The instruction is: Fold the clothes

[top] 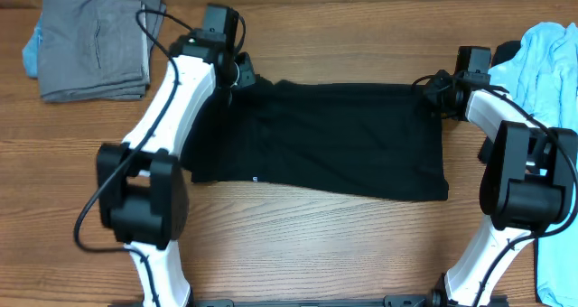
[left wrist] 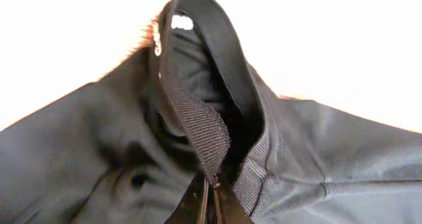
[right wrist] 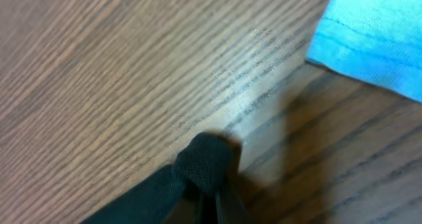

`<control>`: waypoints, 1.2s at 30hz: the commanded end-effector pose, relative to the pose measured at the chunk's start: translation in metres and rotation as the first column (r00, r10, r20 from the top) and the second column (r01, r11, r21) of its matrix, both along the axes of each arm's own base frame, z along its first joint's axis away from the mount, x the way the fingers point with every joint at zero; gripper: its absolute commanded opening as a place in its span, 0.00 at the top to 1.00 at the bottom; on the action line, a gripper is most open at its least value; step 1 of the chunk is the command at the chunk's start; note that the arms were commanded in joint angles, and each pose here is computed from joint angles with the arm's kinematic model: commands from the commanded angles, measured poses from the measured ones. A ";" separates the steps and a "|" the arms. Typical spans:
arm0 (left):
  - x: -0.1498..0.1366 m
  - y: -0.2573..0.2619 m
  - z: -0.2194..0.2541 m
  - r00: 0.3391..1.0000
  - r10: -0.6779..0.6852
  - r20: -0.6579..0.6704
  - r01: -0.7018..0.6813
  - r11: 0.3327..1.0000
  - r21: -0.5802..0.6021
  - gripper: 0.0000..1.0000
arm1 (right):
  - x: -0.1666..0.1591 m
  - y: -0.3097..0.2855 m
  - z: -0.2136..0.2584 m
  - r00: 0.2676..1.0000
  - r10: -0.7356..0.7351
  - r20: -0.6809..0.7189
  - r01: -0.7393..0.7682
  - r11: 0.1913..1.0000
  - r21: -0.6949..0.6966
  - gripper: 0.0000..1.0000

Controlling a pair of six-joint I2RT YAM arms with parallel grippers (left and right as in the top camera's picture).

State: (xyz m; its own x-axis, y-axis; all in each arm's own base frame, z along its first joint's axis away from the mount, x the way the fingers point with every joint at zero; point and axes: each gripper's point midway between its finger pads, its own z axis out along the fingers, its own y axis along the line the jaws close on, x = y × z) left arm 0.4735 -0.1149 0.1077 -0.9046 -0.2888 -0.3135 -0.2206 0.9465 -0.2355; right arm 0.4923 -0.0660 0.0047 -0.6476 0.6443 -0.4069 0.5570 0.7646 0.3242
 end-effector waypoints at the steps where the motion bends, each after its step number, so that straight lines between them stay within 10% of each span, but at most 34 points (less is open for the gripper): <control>1: -0.004 0.008 0.035 0.999 -0.008 0.053 0.006 0.999 0.038 0.96 | 0.006 -0.010 0.033 0.998 -0.024 0.056 0.026 0.999 -0.032 0.96; 36: -0.097 0.055 -0.020 0.936 0.070 -0.345 0.025 0.964 0.264 0.96 | -0.151 0.028 0.084 0.884 -0.186 -0.429 0.267 0.954 0.139 0.96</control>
State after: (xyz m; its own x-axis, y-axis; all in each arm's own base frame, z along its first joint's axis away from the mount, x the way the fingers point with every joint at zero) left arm 0.3817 -0.0681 0.1064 -0.9587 -0.2725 -0.0811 -0.2775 0.9590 0.0573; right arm 0.3398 -0.0323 0.0741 -0.5696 0.8212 0.0347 0.8161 0.5600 0.1429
